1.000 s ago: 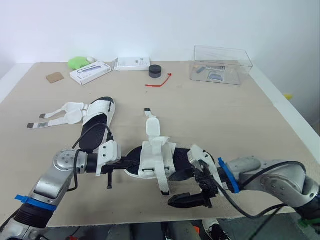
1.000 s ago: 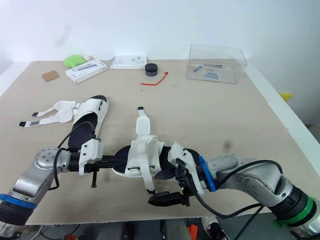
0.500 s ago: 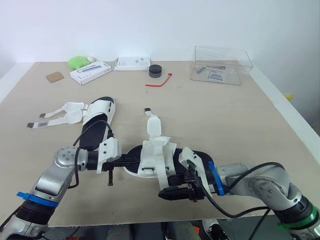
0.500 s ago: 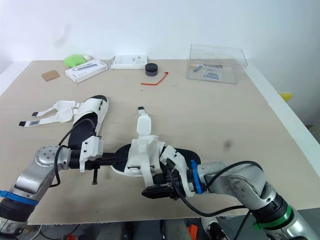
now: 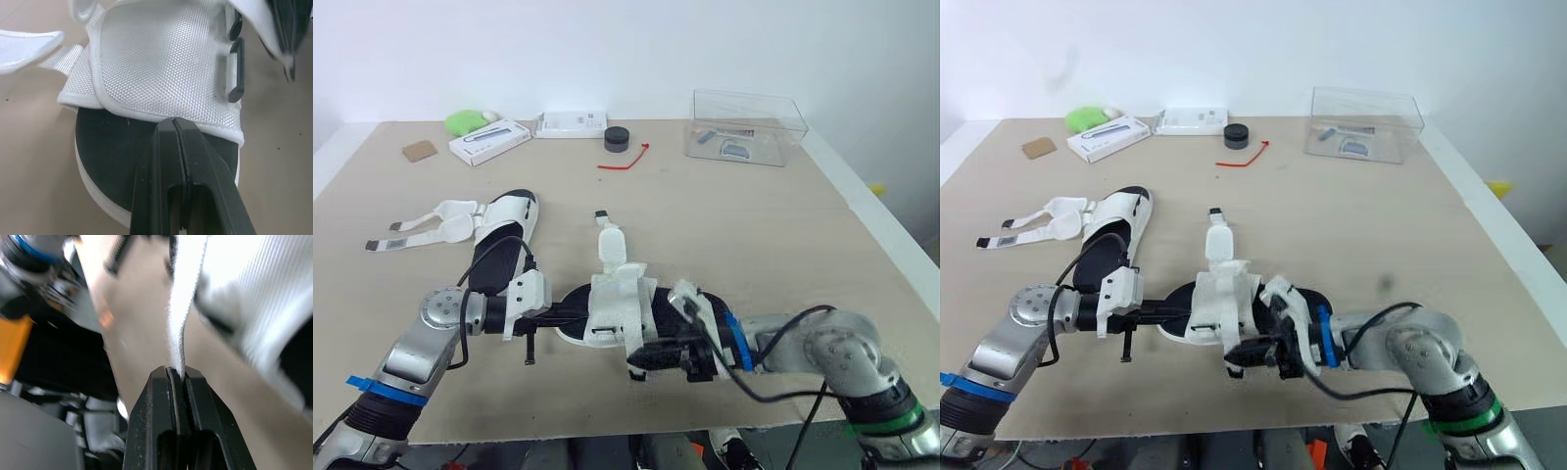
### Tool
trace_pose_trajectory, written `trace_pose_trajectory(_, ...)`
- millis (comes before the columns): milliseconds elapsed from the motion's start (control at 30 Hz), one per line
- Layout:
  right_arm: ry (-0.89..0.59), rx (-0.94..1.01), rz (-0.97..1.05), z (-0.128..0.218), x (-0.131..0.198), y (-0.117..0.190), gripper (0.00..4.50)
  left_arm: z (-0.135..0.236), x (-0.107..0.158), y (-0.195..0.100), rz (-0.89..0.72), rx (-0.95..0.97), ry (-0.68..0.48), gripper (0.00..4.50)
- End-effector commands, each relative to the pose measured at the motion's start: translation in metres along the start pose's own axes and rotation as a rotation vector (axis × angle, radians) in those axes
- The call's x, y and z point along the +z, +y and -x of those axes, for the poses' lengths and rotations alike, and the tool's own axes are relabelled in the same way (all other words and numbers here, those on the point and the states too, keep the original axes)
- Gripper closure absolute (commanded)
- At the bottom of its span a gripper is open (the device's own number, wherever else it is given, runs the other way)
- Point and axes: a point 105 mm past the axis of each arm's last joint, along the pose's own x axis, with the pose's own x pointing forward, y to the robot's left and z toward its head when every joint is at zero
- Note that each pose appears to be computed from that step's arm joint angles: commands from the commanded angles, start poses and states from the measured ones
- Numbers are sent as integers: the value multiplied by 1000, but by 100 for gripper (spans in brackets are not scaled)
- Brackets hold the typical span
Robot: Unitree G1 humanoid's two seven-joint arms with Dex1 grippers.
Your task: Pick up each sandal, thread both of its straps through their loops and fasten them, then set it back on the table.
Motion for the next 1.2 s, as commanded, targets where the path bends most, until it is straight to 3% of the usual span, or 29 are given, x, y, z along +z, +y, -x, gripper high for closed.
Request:
trace_pose_trajectory(33,-121,82,25,18,58,20,444,-1,5,1,-22,-5,-9,450)
trace_pose_trajectory(133,-145,51,-2,23,86,14,444,-3,4,2,-25,-4,-11,450)
trace_pose_trajectory(233,-124,10,-40,24,93,4,444,-6,4,2,-26,-7,-16,450)
trace_pose_trajectory(567,-5,-21,-167,15,63,-10,444,-9,3,-1,-28,-16,-25,450)
trace_pose_trajectory(1200,14,3,-289,11,41,-6,444,-9,1,-6,-36,-27,-10,450)
